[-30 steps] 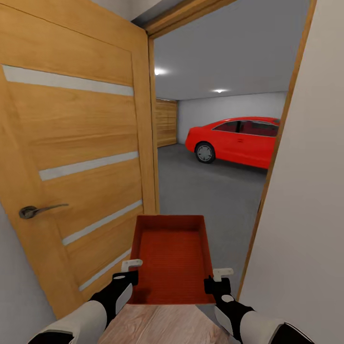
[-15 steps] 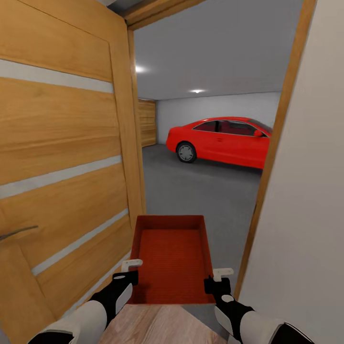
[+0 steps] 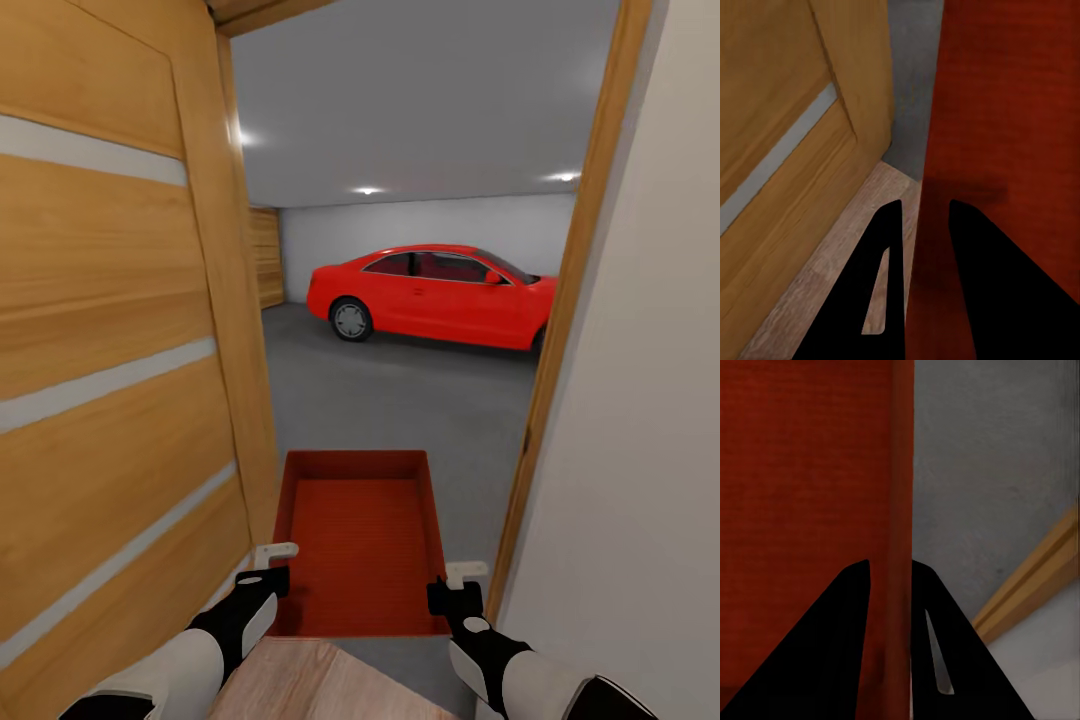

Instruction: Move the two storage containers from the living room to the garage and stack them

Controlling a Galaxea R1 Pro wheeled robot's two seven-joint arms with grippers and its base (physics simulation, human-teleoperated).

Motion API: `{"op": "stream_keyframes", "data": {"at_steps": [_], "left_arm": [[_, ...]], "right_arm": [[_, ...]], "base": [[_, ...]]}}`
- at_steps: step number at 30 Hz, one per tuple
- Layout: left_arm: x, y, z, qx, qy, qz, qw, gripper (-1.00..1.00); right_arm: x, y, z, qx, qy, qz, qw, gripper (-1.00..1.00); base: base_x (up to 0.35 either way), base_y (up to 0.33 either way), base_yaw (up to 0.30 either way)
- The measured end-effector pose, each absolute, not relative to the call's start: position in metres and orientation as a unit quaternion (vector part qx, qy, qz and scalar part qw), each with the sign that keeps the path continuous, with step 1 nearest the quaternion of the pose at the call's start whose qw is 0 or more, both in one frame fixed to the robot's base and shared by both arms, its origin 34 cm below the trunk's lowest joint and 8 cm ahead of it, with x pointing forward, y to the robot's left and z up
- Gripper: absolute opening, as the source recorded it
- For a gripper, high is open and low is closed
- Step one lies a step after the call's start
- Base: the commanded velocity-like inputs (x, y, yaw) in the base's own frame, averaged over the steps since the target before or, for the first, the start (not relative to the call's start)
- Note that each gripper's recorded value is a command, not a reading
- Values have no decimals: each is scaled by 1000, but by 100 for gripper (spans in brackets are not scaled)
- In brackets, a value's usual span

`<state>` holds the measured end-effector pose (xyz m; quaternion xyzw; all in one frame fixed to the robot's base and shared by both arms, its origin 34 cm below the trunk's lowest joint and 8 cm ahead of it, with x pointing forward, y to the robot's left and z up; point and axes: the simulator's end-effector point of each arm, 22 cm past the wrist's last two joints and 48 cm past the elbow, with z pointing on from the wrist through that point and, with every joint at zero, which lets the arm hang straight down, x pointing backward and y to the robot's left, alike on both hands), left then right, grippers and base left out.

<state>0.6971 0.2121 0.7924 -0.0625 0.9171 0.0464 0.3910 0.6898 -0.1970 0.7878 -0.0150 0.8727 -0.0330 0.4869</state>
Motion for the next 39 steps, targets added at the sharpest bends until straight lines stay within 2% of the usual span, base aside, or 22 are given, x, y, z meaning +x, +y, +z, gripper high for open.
{"op": "stream_keyframes", "data": {"at_steps": [11, 23, 39], "left_arm": [[697, 212, 792, -63, 917, 46, 391, -100], [697, 213, 792, -63, 917, 47, 391, -100], [697, 212, 792, -63, 917, 46, 391, -100]], "right_arm": [[690, -197, 788, -15, 873, -33, 487, -100], [690, -197, 788, -15, 873, -33, 487, -100], [690, -197, 788, -15, 873, -33, 487, -100]], "base": [[228, 239, -270], [232, 239, -85], [206, 200, -270]]}}
